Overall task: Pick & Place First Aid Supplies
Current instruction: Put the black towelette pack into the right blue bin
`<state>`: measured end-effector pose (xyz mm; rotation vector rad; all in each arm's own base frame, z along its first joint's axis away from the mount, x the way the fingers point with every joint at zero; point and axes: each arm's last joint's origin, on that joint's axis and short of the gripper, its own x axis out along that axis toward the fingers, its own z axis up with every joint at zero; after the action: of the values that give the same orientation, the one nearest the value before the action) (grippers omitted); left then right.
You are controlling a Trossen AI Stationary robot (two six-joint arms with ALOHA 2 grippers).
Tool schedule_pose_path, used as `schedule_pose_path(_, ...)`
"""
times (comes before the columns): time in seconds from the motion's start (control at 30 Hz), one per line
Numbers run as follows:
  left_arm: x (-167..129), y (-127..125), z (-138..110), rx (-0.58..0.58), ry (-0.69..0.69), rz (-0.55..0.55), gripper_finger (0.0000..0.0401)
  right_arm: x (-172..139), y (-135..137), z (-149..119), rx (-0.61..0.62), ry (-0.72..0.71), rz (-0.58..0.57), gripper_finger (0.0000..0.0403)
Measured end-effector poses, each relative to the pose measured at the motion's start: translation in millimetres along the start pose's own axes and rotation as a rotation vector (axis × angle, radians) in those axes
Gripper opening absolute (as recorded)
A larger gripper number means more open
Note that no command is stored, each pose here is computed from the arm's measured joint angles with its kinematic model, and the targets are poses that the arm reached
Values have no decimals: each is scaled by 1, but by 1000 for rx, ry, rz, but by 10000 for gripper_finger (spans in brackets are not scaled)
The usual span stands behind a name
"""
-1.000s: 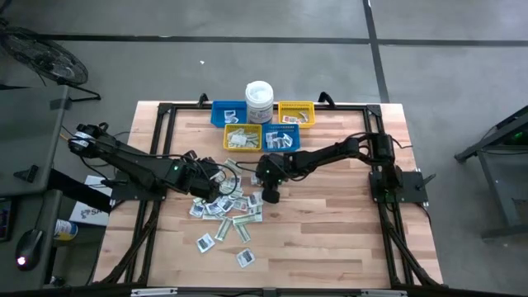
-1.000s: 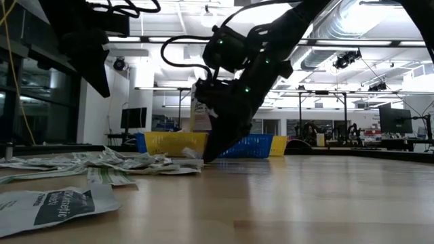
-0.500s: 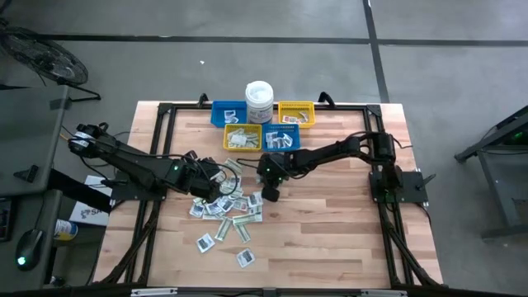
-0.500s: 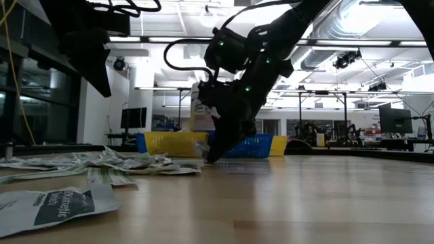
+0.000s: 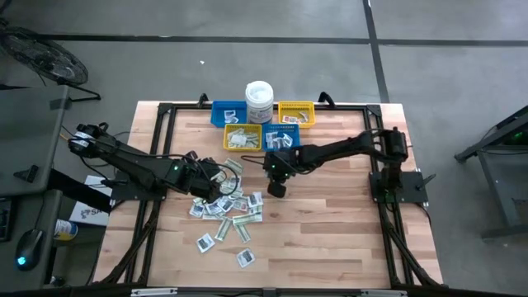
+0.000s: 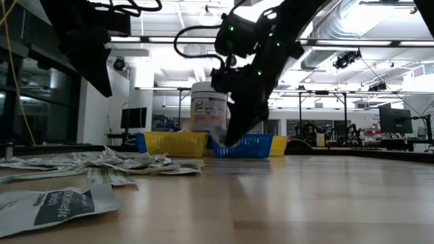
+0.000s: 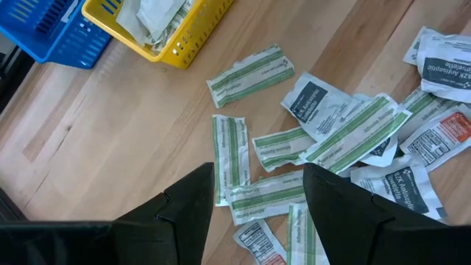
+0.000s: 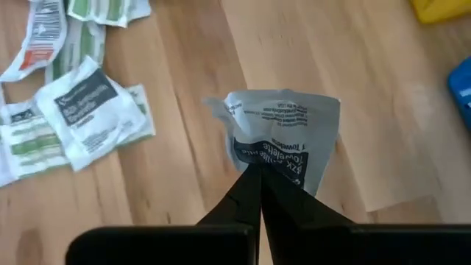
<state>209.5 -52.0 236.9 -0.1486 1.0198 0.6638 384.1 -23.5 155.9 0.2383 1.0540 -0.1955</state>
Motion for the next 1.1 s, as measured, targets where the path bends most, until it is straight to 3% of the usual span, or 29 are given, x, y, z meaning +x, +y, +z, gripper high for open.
schedule_pose_path(0.27,0,-1,1,-10,-10,-13,206,-12,-16,6,54,-14,-33,0)
schedule_pose_path(0.7,0,-3,3,-26,-29,-32,206,-32,-70,21,333,-99,-49,0)
schedule_pose_path(0.9,0,-4,4,-30,-34,-38,206,-42,-101,25,522,-119,16,0)
schedule_pose_path(1.1,0,-5,5,-40,-45,-49,206,-43,-120,24,654,-132,6,0)
